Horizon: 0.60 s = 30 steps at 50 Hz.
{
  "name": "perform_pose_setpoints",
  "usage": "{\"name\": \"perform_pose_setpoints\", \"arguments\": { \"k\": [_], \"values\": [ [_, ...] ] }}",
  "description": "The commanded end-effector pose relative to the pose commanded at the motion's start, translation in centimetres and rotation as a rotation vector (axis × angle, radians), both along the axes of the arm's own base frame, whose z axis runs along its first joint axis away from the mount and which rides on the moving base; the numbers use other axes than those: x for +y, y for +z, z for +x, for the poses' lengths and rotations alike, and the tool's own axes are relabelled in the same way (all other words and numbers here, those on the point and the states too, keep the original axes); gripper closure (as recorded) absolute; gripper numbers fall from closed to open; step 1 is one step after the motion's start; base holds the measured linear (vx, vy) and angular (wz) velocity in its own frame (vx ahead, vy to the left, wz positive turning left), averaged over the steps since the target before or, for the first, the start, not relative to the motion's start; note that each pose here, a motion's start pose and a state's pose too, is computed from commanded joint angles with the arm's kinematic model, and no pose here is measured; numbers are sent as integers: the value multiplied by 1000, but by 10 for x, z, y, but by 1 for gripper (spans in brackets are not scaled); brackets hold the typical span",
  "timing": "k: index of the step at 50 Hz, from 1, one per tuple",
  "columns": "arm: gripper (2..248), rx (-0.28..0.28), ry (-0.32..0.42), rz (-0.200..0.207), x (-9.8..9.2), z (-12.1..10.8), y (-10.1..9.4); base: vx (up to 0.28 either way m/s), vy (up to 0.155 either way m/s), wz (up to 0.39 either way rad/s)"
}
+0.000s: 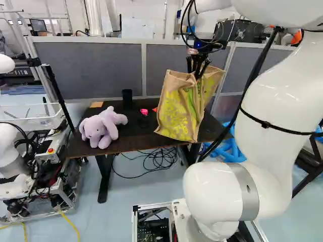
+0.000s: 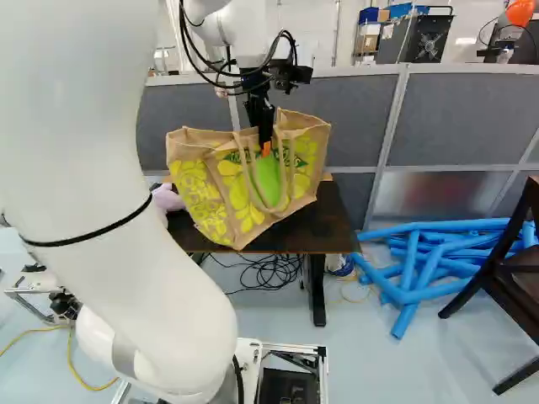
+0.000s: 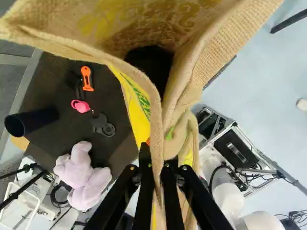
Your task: Pick up the bag on the ground and place it on the table
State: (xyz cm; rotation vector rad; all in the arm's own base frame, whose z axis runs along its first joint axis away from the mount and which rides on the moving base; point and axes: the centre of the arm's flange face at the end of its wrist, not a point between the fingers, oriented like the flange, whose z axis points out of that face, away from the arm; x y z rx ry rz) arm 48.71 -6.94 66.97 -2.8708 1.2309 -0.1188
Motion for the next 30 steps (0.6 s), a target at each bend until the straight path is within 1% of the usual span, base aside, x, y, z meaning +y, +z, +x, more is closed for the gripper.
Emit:
{"name": "perform_pose_setpoints", "arguments": {
  "k": [21, 30],
  "values": [
    [226, -47, 2, 4, 0, 29, 1, 0, 0, 0],
    [226, -42, 1, 9, -2, 44, -8, 0, 0, 0]
  ]
}}
